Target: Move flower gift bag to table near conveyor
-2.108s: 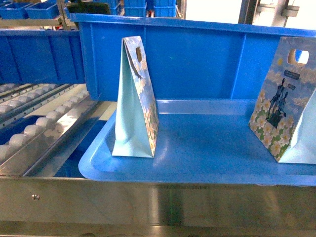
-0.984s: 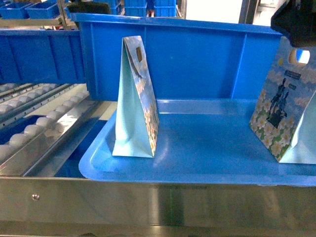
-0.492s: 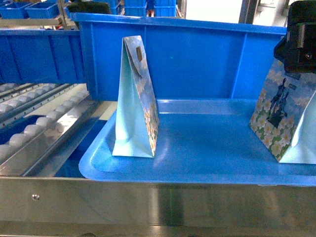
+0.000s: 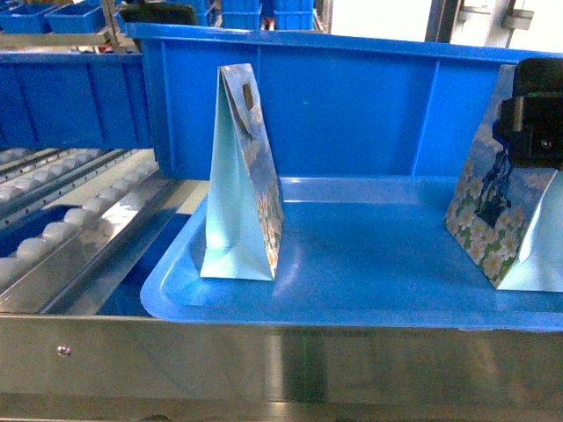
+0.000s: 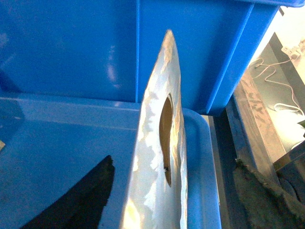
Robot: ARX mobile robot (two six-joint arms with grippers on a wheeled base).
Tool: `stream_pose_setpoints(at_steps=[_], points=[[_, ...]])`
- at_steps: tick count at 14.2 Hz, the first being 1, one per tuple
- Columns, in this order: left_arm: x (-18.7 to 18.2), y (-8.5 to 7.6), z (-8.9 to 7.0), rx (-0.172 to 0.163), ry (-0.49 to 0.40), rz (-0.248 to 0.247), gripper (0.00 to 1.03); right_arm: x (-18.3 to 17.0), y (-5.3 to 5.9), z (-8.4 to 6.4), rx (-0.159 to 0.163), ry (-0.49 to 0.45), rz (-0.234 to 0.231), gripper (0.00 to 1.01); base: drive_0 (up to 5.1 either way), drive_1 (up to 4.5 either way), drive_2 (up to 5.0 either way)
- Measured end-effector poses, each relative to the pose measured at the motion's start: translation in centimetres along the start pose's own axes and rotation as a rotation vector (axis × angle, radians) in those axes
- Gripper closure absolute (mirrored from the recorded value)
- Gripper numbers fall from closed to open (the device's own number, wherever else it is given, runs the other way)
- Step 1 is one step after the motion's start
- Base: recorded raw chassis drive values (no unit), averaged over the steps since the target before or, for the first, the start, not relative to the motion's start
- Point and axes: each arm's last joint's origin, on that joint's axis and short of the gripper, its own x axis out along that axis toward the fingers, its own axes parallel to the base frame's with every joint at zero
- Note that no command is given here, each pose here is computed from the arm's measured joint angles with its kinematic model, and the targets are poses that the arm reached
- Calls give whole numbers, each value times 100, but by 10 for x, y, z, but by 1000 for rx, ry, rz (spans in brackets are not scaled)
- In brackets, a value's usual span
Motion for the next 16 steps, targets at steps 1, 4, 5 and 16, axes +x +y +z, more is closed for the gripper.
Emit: stream_pose_setpoints(at_steps=[1, 4, 5, 16], points=[[0, 0, 0, 0, 0, 0, 5, 2, 1, -6, -26, 17, 6, 39, 0, 0, 0], [0, 0, 0, 0, 0, 0, 5, 3, 1, -9, -42, 4, 16, 74, 0, 0, 0], [0, 0, 0, 0, 0, 0, 5, 3, 1, -8, -41, -11, 17, 85, 0, 0, 0], [0, 0, 0, 0, 0, 0, 5, -26, -4, -10, -25, -106, 28, 99, 0, 0, 0]])
